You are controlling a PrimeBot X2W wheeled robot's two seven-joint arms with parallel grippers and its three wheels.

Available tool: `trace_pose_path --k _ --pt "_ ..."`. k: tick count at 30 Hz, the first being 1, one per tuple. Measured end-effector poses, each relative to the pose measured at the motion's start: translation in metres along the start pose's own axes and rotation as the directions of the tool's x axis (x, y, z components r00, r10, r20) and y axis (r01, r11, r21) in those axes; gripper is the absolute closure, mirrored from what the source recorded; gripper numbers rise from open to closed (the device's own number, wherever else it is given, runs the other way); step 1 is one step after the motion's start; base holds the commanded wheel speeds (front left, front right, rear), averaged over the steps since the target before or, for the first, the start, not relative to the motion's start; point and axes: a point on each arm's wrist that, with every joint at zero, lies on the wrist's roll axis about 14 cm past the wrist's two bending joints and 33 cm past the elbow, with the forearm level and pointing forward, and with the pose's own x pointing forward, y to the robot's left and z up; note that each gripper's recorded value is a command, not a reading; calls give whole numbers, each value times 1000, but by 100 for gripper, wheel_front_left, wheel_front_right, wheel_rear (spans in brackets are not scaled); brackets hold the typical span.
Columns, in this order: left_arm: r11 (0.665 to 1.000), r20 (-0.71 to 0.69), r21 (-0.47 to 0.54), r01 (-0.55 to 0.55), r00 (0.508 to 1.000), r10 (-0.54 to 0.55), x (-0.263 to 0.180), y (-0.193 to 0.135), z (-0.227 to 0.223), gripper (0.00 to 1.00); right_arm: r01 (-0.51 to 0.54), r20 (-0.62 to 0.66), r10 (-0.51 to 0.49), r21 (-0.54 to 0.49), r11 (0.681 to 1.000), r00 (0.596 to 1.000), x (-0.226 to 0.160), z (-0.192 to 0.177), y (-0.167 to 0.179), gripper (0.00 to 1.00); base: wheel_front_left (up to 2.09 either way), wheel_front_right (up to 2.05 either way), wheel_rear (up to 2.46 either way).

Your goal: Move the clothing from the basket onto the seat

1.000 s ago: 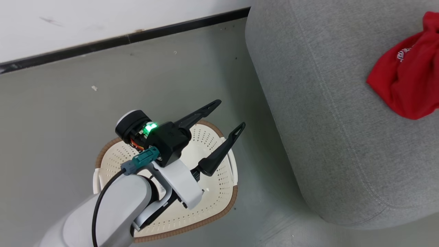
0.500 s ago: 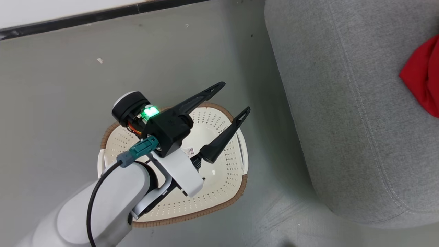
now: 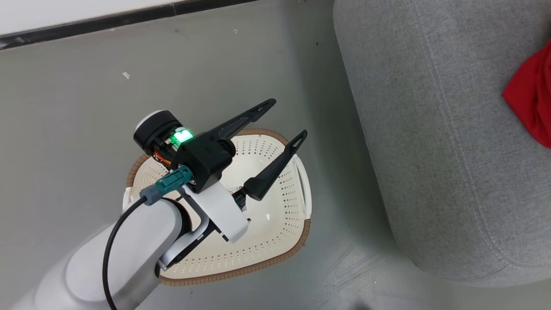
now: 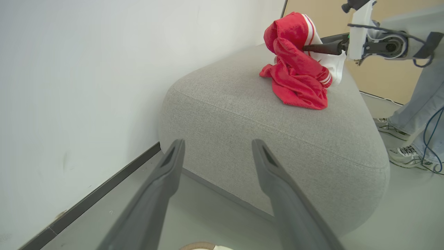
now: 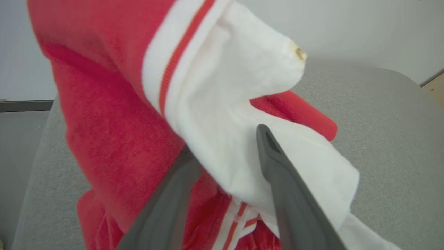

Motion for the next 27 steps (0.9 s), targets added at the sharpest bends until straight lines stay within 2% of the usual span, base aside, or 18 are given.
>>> trace_pose_path --k 7,18,27 --pt "1000 21 25 -5 1000 4 2 0 9 0 -6 7 6 27 1000 1000 -9 4 1 0 0 0 0" --pt "995 77 84 -46 996 39 -1 7 33 0 38 103 -42 40 998 994 -31 33 -26 0 0 0 0" --pt "988 110 83 -132 986 123 -14 15 46 0 27 208 -43 77 997 977 -45 65 -26 0 0 0 0"
